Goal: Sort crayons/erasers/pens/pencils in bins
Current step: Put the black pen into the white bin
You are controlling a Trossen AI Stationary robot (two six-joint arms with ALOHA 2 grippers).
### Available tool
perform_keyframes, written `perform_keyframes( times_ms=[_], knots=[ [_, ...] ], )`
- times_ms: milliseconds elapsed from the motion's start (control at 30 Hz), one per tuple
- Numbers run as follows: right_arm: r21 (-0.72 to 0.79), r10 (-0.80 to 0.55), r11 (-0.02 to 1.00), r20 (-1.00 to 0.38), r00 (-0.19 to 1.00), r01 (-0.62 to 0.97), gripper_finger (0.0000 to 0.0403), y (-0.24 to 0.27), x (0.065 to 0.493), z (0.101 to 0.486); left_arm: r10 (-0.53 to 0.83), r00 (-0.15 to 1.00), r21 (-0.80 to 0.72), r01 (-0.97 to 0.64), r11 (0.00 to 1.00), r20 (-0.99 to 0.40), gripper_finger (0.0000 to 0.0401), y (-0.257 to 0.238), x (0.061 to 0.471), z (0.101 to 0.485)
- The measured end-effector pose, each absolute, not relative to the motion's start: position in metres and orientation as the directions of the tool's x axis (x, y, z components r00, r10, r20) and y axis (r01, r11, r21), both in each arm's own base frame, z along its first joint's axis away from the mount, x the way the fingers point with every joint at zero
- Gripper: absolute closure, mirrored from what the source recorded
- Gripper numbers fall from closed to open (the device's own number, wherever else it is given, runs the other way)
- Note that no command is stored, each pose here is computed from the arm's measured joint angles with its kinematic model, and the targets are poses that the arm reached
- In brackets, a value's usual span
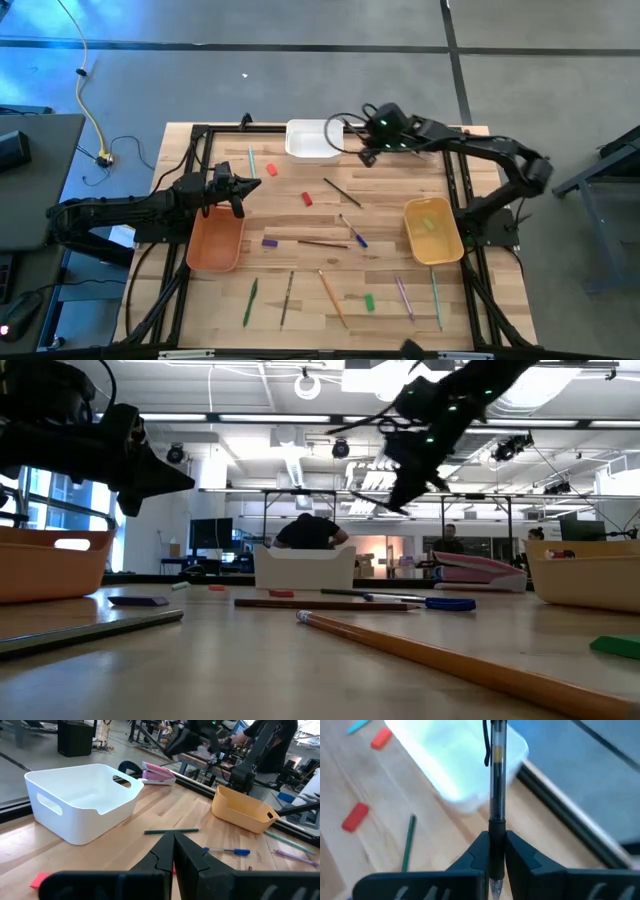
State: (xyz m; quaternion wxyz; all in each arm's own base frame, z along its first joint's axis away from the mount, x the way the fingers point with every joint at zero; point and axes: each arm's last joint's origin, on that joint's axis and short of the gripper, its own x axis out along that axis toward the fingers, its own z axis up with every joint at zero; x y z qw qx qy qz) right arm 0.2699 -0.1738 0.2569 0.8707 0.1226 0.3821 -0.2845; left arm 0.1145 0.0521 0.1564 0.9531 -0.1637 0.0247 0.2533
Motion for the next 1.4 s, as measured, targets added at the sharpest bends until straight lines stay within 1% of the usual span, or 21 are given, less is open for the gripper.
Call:
perform_keyframes(
  times_ms=[100, 300, 433, 600, 733, 1167, 1267, 1400],
  knots=[
    [-0.040, -0.390, 0.841, -0.738, 0.551, 0.540, 0.0380, -0.188, 0.300, 0.256, 0.475, 0.870, -0.299, -0.491, 0.818, -0.130, 0.0401, 0.052, 0.115, 0.156],
    [-0.037, -0.292, 0.909, -0.768, 0.570, 0.415, 0.0380, -0.216, 0.356, 0.244, 0.475, 0.871, -0.300, -0.491, 0.818, -0.130, 0.0401, 0.052, 0.115, 0.156],
    [-0.046, -0.247, 0.930, -0.813, 0.527, 0.366, 0.0380, -0.229, 0.384, 0.231, 0.475, 0.871, -0.300, -0.491, 0.818, -0.129, 0.0401, 0.052, 0.115, 0.156],
    [-0.042, -0.212, 0.938, -0.857, 0.470, 0.345, 0.0380, -0.243, 0.407, 0.210, 0.475, 0.871, -0.299, -0.491, 0.818, -0.129, 0.0401, 0.052, 0.115, 0.156],
    [-0.029, -0.181, 0.939, -0.890, 0.419, 0.344, 0.0380, -0.250, 0.419, 0.190, 0.475, 0.871, -0.299, -0.491, 0.818, -0.129, 0.0401, 0.052, 0.115, 0.156],
    [-0.006, -0.155, 0.926, -0.919, 0.363, 0.378, 0.0378, -0.257, 0.428, 0.159, 0.475, 0.870, -0.299, -0.491, 0.818, -0.129, 0.0401, 0.052, 0.115, 0.156],
    [-0.003, -0.155, 0.923, -0.919, 0.363, 0.386, 0.0370, -0.258, 0.428, 0.159, 0.475, 0.871, -0.299, -0.491, 0.818, -0.129, 0.0401, 0.052, 0.115, 0.156],
    [-0.003, -0.157, 0.921, -0.918, 0.365, 0.389, 0.0348, -0.258, 0.428, 0.159, 0.475, 0.870, -0.300, -0.491, 0.818, -0.129, 0.0401, 0.052, 0.115, 0.156]
  ],
)
